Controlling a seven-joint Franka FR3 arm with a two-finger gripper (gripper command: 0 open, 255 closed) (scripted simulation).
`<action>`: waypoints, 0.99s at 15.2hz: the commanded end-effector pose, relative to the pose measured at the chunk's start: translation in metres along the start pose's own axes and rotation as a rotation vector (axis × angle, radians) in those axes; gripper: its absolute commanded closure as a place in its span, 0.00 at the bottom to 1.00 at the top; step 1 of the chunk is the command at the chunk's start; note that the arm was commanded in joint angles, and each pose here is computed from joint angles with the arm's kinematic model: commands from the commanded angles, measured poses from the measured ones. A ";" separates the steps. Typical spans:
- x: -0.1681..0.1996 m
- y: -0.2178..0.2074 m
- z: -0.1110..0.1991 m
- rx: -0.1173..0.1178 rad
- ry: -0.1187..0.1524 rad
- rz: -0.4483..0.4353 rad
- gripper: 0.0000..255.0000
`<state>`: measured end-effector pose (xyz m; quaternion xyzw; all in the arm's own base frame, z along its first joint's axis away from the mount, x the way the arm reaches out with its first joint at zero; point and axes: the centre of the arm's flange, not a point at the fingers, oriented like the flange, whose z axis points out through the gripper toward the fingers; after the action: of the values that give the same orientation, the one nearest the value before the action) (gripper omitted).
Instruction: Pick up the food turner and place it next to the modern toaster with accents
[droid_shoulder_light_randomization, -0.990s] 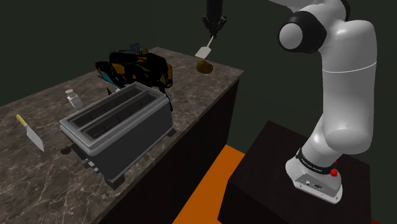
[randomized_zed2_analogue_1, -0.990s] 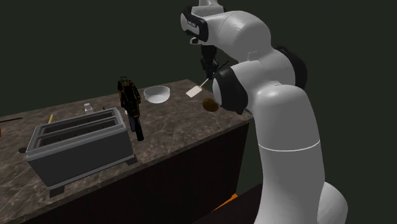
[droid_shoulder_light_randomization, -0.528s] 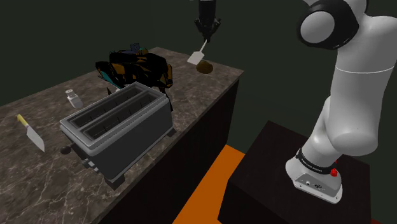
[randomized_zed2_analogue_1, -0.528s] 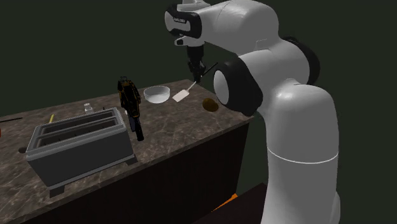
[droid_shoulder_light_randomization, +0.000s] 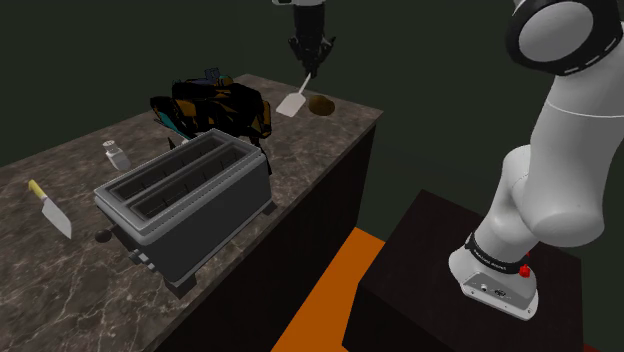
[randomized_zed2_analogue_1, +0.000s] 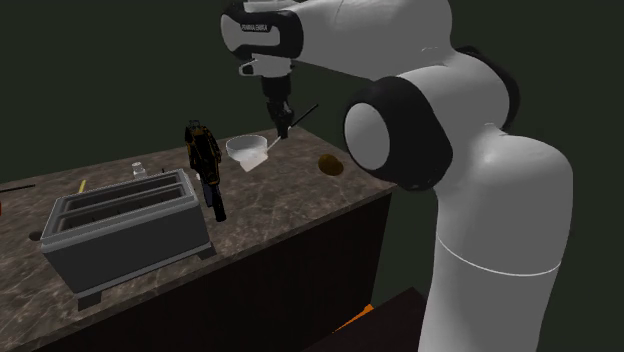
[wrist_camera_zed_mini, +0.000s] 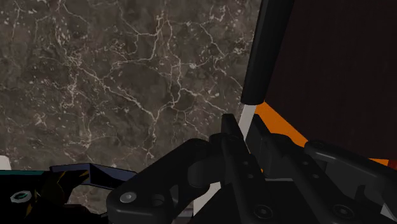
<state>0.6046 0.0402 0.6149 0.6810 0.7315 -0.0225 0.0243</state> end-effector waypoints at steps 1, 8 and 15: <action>0.024 -0.004 -0.001 0.000 0.000 0.002 1.00; 0.115 -0.018 -0.007 0.000 0.000 0.002 1.00; 0.151 -0.024 0.017 0.000 0.000 0.002 1.00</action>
<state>0.5703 0.1842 0.5935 0.6831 0.7296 -0.0225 0.0255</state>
